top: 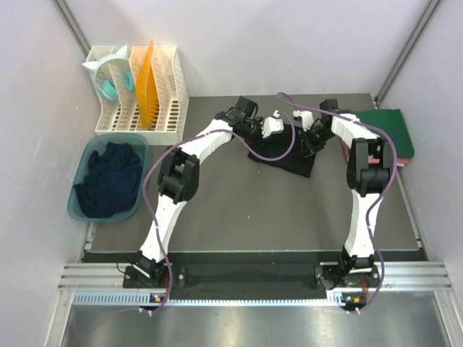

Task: Fold and stack the t-shirts
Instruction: Smooth out wrinkles on the folded tshirt

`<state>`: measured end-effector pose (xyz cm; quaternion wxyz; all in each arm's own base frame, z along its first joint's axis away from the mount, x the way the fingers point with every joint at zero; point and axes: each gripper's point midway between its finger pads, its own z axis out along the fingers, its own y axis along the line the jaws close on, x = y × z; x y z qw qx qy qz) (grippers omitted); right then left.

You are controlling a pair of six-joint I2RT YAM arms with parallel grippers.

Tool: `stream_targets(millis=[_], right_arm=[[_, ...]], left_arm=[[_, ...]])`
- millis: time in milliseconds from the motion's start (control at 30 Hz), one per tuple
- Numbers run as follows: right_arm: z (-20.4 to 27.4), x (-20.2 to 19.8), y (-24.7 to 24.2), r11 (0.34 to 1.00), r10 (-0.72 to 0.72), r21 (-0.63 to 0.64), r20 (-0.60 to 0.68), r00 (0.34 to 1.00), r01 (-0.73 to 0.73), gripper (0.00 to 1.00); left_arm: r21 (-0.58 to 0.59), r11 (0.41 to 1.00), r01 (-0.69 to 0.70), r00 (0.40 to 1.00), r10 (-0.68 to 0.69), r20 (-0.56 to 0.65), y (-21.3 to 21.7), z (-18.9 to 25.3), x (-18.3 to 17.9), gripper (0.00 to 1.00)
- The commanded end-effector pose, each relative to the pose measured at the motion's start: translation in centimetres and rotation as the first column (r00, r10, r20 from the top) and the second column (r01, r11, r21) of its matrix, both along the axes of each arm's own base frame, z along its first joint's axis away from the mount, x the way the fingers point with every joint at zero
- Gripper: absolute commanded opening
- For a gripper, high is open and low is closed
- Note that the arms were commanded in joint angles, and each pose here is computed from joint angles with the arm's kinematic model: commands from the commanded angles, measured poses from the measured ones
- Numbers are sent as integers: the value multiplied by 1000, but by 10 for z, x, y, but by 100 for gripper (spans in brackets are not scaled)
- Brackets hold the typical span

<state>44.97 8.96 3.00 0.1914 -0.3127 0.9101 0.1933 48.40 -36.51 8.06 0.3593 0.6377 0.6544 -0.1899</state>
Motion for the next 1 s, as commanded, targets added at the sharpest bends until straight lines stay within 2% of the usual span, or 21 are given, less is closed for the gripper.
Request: stream_targets(millis=[0,267,633,833,967], right_arm=[[-6,11,-6,1000,-8,-7,31,999,8,0],[-10,6,-5,1000,1,-22,28,1000,0,0],[-7,1,-7,999,13,-47,40,999,-11,0],[-8,-1,-7,998,17,-57,40,999,-15,0],[-8,-2,-4,998,29,-63,42,999,-27,0]], left_arm=[[-29,999,-29,996,31,83,-5,12,20,0],[6,993,-115,980,112,164,14,10,44,0],[140,971,-193,966,163,200,69,-12,60,14],[159,954,-255,952,218,215,101,-15,78,18],[136,949,-284,940,248,233,107,-5,85,22]])
